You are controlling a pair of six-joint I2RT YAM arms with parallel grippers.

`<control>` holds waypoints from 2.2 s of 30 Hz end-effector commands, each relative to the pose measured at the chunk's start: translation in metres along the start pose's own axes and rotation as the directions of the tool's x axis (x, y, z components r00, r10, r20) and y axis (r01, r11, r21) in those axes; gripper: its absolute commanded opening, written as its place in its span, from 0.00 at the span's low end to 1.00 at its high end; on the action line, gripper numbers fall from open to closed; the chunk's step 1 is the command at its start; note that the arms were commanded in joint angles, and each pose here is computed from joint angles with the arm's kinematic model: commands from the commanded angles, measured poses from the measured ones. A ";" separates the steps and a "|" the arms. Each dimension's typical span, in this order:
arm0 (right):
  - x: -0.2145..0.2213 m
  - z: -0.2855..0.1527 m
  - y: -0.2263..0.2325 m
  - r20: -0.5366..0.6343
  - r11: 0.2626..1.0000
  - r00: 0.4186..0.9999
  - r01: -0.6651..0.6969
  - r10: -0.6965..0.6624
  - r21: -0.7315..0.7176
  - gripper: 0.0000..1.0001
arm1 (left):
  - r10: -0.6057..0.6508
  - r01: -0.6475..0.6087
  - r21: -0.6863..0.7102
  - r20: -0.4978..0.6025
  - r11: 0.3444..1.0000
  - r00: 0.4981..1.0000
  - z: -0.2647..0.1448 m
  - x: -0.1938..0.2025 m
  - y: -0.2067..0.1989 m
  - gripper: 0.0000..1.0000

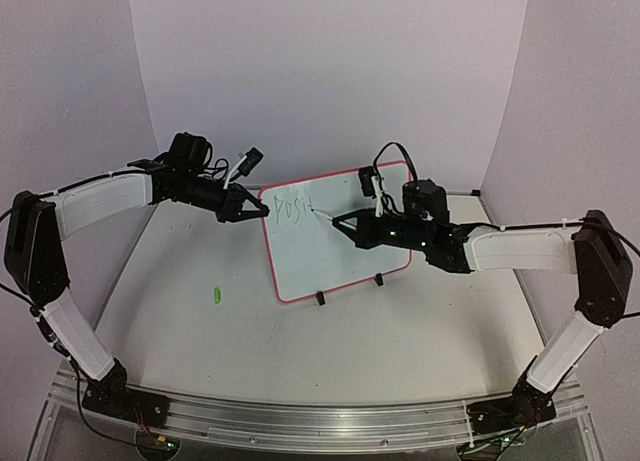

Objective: Write a sentence on the whiteboard

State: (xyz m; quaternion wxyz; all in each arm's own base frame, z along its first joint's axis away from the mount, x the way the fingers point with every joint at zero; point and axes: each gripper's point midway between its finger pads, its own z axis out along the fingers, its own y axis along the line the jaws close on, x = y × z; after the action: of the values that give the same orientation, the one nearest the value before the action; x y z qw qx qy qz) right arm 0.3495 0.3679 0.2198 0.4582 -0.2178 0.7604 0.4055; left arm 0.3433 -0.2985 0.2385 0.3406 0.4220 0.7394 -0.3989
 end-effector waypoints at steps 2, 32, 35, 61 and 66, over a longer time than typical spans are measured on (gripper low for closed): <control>-0.006 -0.005 -0.010 0.033 0.998 0.999 0.002 -0.004 0.064 0.00 | 0.010 -0.010 -0.013 -0.041 1.000 0.999 0.007 0.007 -0.001 0.00; -0.038 -0.013 0.007 0.085 0.998 0.995 0.051 -0.054 0.036 0.00 | 0.015 -0.016 -0.015 -0.041 1.000 0.999 0.006 0.006 -0.003 0.00; -0.038 -0.011 0.006 0.083 0.998 0.995 0.053 -0.056 0.041 0.00 | 0.015 -0.016 -0.013 -0.042 1.000 0.999 0.007 0.006 -0.004 0.00; -0.005 -0.017 -0.009 0.023 0.997 1.000 0.007 -0.009 0.083 0.00 | 0.018 -0.018 -0.015 -0.041 1.000 0.999 0.006 0.005 -0.004 0.00; -0.021 -0.027 0.009 0.063 0.999 0.998 0.027 -0.029 0.032 0.00 | 0.018 -0.019 -0.015 -0.041 1.000 0.999 0.006 0.005 -0.004 0.00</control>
State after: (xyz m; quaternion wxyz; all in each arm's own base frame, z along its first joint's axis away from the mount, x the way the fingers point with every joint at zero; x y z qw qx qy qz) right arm 0.3466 0.3533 0.2117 0.4609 -0.2064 0.7775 0.3748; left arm 0.3429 -0.2990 0.2383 0.3403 0.4230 0.7391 -0.3988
